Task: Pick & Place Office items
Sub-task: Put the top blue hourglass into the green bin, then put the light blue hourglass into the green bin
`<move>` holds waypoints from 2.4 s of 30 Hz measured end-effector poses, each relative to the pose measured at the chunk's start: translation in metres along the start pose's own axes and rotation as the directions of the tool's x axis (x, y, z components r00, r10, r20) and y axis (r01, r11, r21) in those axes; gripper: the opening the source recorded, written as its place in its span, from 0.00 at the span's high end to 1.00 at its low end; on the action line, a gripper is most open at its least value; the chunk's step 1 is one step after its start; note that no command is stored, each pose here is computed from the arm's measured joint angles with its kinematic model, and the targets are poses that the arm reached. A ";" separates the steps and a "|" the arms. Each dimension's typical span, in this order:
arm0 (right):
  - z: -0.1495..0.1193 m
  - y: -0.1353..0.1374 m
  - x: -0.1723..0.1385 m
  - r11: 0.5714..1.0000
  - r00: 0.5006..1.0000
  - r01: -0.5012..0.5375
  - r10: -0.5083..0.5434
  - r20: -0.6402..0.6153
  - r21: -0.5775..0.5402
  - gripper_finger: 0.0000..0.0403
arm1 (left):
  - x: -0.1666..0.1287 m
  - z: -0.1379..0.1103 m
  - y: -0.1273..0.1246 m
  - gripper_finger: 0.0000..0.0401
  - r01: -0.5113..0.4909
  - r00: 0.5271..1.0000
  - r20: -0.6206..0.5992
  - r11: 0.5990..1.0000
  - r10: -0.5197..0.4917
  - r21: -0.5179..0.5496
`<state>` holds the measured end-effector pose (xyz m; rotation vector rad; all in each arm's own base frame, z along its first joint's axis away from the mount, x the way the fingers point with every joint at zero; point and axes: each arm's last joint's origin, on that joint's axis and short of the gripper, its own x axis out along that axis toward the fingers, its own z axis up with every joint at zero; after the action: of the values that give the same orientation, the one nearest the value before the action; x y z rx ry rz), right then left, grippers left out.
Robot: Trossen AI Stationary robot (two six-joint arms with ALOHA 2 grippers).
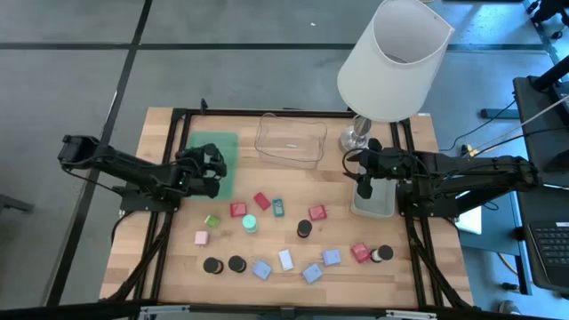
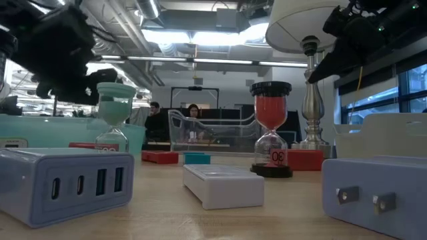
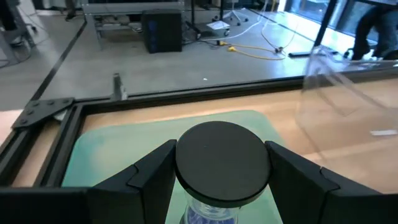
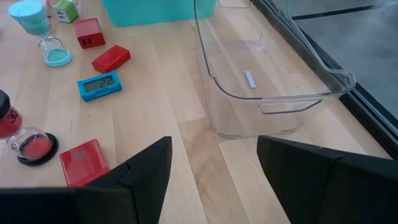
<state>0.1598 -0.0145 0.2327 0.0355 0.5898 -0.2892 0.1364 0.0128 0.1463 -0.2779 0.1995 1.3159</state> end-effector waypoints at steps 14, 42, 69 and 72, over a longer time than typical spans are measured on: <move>0.002 0.000 0.000 1.000 1.000 -0.001 0.001 0.016 0.004 0.40 | 0.021 -0.015 0.027 0.45 -0.185 0.982 0.024 0.980 0.187 -0.079; 0.001 0.000 0.000 1.000 1.000 -0.002 0.002 0.015 0.006 0.40 | 0.029 0.008 0.009 0.30 -0.174 0.983 0.070 0.984 0.170 0.046; 0.001 0.000 0.000 0.997 1.000 -0.003 0.002 0.014 0.077 0.40 | -0.067 0.044 -0.089 0.29 0.959 0.280 -0.427 0.230 -0.860 0.165; 0.001 0.000 0.000 0.993 1.000 -0.003 0.002 0.011 0.122 0.40 | -0.073 0.034 -0.093 0.29 0.955 0.275 -0.456 0.184 -0.847 0.234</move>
<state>0.1605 -0.0145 0.2336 0.1525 0.5602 -0.3228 0.2083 -0.0652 0.2085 -0.0672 0.4599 -0.0680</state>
